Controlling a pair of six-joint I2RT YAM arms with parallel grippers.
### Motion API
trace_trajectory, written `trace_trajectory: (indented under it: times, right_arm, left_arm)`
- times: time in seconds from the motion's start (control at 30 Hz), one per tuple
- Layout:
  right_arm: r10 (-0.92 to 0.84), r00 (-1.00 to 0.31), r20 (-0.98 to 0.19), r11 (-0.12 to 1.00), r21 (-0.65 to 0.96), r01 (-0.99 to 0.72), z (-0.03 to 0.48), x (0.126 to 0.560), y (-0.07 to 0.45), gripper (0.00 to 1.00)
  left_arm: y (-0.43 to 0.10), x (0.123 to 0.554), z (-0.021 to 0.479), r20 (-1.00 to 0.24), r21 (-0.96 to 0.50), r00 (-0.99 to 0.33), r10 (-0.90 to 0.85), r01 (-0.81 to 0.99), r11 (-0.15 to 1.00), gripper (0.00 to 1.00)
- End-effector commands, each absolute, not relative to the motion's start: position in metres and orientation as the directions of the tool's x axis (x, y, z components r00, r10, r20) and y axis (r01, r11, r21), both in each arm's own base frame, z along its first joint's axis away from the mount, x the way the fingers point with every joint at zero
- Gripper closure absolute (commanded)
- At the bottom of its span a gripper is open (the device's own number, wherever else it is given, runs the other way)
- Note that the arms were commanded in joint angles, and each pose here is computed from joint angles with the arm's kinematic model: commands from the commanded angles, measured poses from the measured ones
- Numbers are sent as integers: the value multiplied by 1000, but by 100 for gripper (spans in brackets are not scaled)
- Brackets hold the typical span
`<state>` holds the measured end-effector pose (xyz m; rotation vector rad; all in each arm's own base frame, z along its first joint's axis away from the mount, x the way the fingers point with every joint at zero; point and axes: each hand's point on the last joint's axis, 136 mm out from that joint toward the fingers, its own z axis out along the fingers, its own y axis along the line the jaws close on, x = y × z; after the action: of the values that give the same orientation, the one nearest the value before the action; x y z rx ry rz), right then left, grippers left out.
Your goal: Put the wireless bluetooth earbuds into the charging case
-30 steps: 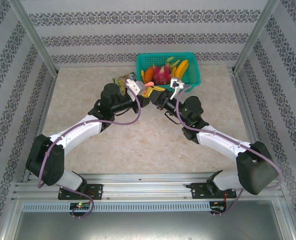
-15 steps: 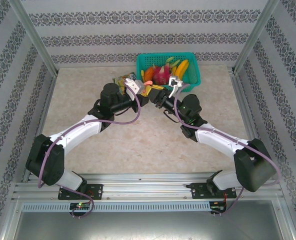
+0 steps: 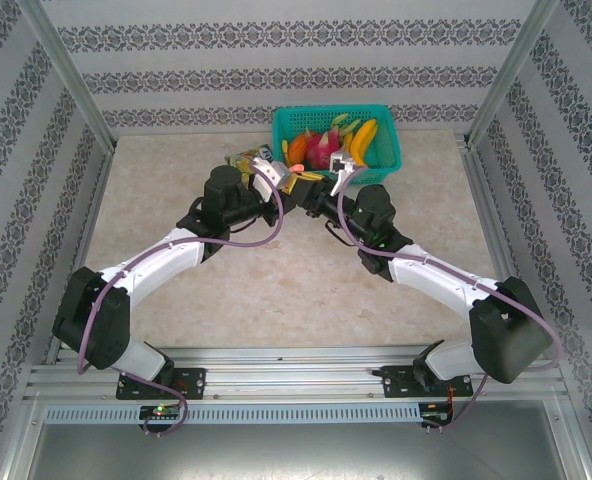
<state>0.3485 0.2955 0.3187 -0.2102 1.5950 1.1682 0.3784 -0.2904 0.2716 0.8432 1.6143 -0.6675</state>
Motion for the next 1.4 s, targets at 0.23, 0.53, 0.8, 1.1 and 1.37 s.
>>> trace_trajectory:
  times: [0.23, 0.53, 0.8, 1.1, 1.37]
  right_arm:
    - [364, -377, -852, 521, 522, -675, 321, 347, 310, 71]
    - [348, -373, -860, 536, 509, -674, 317, 351, 314, 71]
    - [335, -383, -860, 546, 509, -665, 310, 356, 318, 71]
    - [301, -381, -874, 568, 485, -665, 307, 358, 323, 71]
    - [214, -373, -903, 634, 419, -650, 295, 359, 328, 71]
  left_arm:
    - [-320, 350, 294, -984, 81, 5, 177, 900, 429, 100]
    - [-325, 344, 297, -984, 87, 16, 178, 913, 398, 100]
    - [-331, 336, 295, -978, 102, 27, 205, 926, 364, 100]
    - [-335, 331, 293, -976, 105, 31, 215, 934, 340, 100]
    - [-334, 330, 293, -977, 107, 33, 213, 932, 347, 100]
